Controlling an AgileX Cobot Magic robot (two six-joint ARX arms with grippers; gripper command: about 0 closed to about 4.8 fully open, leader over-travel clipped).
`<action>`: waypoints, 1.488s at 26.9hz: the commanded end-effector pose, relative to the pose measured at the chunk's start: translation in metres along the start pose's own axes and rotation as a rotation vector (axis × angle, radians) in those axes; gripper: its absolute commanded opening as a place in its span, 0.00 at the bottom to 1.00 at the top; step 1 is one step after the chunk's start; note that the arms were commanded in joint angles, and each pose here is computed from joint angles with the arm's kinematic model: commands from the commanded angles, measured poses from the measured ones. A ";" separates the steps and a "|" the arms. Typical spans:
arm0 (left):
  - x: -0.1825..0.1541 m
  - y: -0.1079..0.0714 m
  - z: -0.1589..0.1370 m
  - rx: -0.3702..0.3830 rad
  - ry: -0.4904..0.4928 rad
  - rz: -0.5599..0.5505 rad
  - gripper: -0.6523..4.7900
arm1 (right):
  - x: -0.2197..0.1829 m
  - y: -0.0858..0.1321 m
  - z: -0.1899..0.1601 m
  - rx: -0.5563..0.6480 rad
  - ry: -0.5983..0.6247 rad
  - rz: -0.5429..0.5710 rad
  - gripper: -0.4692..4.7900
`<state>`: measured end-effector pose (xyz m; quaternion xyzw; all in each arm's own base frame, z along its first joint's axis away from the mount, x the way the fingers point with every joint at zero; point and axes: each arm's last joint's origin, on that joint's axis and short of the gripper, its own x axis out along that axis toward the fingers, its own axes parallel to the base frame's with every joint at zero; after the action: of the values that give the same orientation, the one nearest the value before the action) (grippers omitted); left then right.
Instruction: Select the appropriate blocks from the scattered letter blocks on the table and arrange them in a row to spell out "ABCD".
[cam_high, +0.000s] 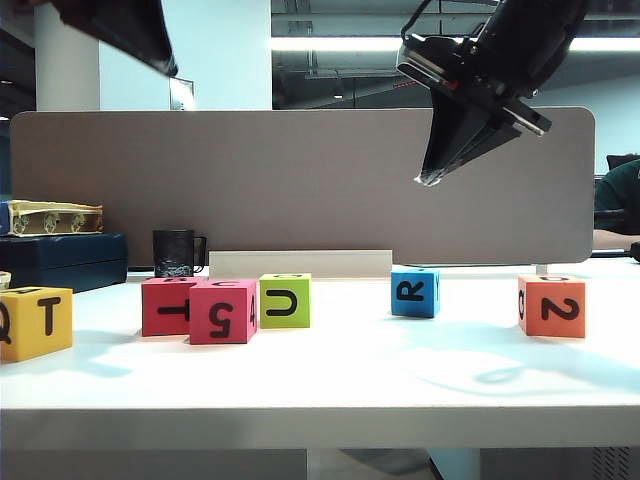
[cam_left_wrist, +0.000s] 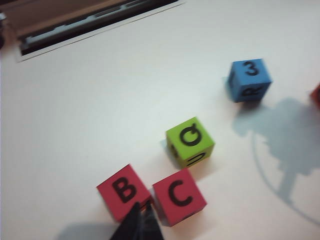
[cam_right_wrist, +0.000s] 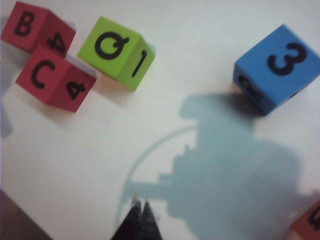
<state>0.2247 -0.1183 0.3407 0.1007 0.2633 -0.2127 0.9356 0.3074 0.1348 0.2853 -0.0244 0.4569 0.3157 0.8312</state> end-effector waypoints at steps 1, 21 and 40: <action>0.012 0.011 -0.003 -0.012 0.040 0.044 0.11 | -0.002 0.007 -0.003 -0.003 0.031 0.026 0.08; 0.097 0.042 -0.021 -0.227 0.110 0.065 0.47 | 0.004 0.034 -0.012 -0.036 0.128 0.143 0.08; 0.163 0.046 -0.036 -0.151 0.035 0.081 0.24 | 0.003 0.035 -0.014 -0.028 0.152 0.152 0.08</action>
<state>0.3525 -0.1223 0.2257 0.0262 0.3021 -0.1499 0.9411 0.2809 0.1597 0.2798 -0.0257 0.5181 0.3775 0.7671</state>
